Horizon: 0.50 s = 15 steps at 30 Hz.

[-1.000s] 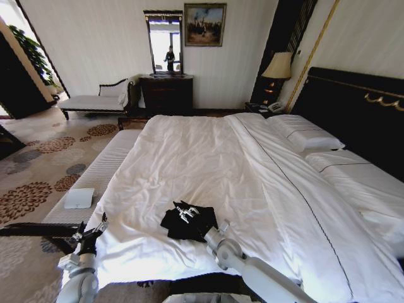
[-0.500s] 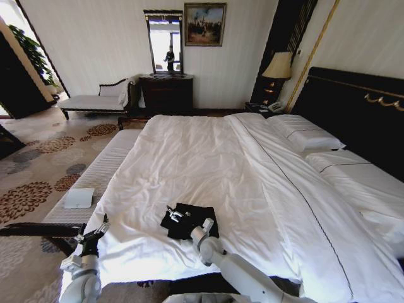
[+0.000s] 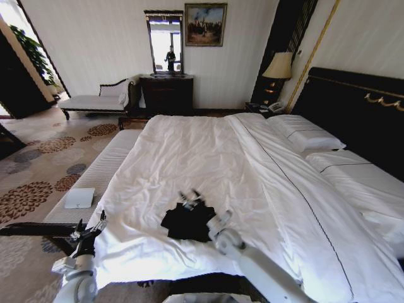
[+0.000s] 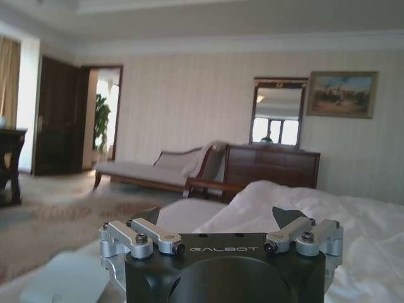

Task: Fold the clothes on the bed.

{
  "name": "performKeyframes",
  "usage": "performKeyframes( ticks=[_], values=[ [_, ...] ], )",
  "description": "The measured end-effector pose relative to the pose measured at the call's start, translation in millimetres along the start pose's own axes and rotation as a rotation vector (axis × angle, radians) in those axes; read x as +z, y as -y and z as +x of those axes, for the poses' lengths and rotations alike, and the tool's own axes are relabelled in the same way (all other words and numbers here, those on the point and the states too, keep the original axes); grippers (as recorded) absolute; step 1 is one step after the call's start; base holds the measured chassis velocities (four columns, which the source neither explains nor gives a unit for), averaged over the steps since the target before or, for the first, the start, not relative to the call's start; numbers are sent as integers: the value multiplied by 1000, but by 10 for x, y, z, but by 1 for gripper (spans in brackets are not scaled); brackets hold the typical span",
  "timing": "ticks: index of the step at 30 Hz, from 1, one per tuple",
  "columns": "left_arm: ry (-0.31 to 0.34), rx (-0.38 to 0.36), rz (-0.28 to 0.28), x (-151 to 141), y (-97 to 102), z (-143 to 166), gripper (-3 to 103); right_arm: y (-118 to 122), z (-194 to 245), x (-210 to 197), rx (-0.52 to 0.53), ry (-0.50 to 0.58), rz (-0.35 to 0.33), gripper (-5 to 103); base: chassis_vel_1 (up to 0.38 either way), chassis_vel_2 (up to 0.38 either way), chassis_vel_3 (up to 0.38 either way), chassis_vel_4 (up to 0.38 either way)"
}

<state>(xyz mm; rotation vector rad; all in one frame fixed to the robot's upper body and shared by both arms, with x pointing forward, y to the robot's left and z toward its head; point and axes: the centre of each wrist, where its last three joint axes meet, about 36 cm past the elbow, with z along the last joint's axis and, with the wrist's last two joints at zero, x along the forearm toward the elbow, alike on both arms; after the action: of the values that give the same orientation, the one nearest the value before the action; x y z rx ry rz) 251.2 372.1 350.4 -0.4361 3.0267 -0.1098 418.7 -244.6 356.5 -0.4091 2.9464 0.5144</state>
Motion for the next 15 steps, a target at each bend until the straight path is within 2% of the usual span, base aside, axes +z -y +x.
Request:
performKeyframes(
  ticks=[1,2,3,4,5,6,7,10,11,12,15],
  values=[
    [76,29,-42,-11,81,-48,100,278,181,-204,66,52,138,100,0,0,0,0],
    [76,29,-42,-11,81,-48,100,278,181,-204,66,52,138,100,0,0,0,0],
    [101,44,-53,-19,118,-66,100,357,274,-279,94,66,177,100,0,0,0,0],
    [154,92,-53,-60,250,-96,100,502,567,-425,168,82,253,100,0,0,0,0],
    [164,112,-45,-83,311,-97,100,541,714,-476,207,86,281,100,0,0,0,0],
    [164,112,-45,-83,311,-97,100,541,714,-476,207,86,281,100,0,0,0,0],
    [170,143,-28,-123,419,-86,100,554,931,-522,265,90,308,100,0,0,0,0],
    [136,205,29,-266,693,50,100,468,1357,-585,380,103,348,100,0,0,0,0],
    [136,205,29,-266,693,50,100,468,1357,-585,380,103,348,100,0,0,0,0],
    [107,216,50,-353,779,152,100,387,1466,-623,404,111,363,100,0,0,0,0],
    [22,195,53,-700,952,374,100,171,1671,-808,447,119,434,100,0,0,0,0]
  ],
)
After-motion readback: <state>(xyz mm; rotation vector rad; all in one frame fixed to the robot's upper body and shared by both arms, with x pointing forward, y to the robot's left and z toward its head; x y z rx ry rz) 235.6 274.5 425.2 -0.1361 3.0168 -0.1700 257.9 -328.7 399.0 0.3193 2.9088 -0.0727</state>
